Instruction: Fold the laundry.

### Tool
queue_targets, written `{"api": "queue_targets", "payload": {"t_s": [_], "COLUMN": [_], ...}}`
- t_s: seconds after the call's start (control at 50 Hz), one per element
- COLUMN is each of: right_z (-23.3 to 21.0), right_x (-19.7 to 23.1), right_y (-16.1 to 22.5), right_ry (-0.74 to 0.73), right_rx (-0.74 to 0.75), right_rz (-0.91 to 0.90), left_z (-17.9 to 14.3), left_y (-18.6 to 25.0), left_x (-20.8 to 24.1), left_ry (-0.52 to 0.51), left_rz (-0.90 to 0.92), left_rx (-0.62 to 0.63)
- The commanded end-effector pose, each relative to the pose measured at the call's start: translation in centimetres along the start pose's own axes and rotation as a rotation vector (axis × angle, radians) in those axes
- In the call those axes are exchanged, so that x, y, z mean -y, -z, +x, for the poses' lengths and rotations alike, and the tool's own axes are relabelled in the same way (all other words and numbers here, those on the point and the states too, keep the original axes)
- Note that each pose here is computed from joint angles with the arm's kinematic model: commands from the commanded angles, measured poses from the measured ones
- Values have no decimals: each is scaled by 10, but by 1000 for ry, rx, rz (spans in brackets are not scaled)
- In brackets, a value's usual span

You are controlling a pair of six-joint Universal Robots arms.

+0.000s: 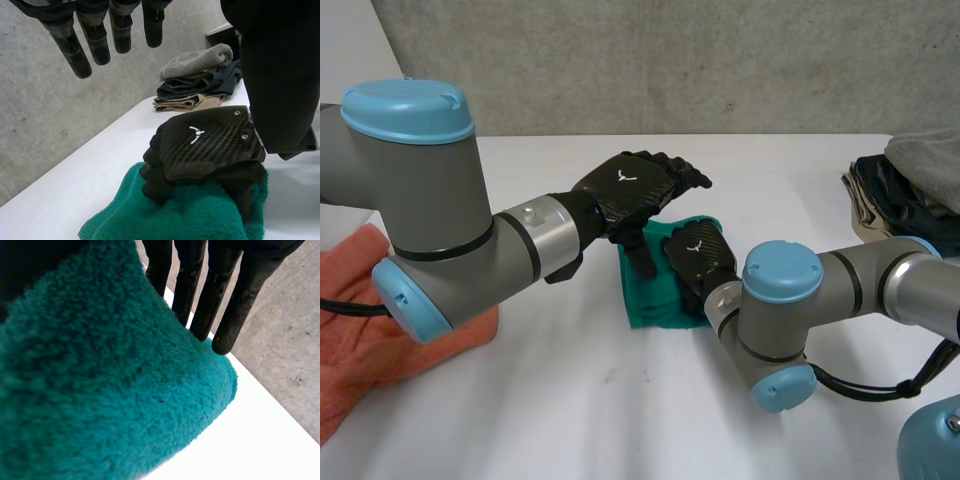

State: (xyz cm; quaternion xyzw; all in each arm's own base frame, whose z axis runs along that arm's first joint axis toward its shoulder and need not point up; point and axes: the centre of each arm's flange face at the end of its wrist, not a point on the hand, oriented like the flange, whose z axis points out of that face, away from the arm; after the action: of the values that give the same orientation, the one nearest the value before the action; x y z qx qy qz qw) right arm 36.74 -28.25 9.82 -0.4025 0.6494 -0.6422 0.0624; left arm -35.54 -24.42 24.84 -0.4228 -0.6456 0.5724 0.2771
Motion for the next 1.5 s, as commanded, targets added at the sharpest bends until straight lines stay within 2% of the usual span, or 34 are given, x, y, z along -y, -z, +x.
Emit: {"api": "queue_targets", "payload": {"t_s": [0.02,0.2,0.3,0.44,0.58,0.92,1.38,1.5], "right_z": [3,25,33,45,41,36,39,51], "right_x": [4,5,1,8,10,-18,-10,-2], "right_y": [-6,-15,-10,15,28,2,-26,-33], "right_ry": [-9,-8,-15,-45,-51,46,51,38], "right_rx": [4,-35,-49,-13,84,69,34,-10], "right_rz": [31,56,12,-73,-53,-20,70,111], "left_z": [-3,-11,-15,-15,-14,-12,-13,-17], "left_y": [1,6,8,10,9,8,9,14], "left_x": [-1,9,11,9,5,3,-2,6], "left_ry": [3,-5,-6,-2,3,-2,8,0], "left_rz": [-2,21,26,19,10,22,5,22], "left_rx": [8,32,44,46,41,38,42,57]}}
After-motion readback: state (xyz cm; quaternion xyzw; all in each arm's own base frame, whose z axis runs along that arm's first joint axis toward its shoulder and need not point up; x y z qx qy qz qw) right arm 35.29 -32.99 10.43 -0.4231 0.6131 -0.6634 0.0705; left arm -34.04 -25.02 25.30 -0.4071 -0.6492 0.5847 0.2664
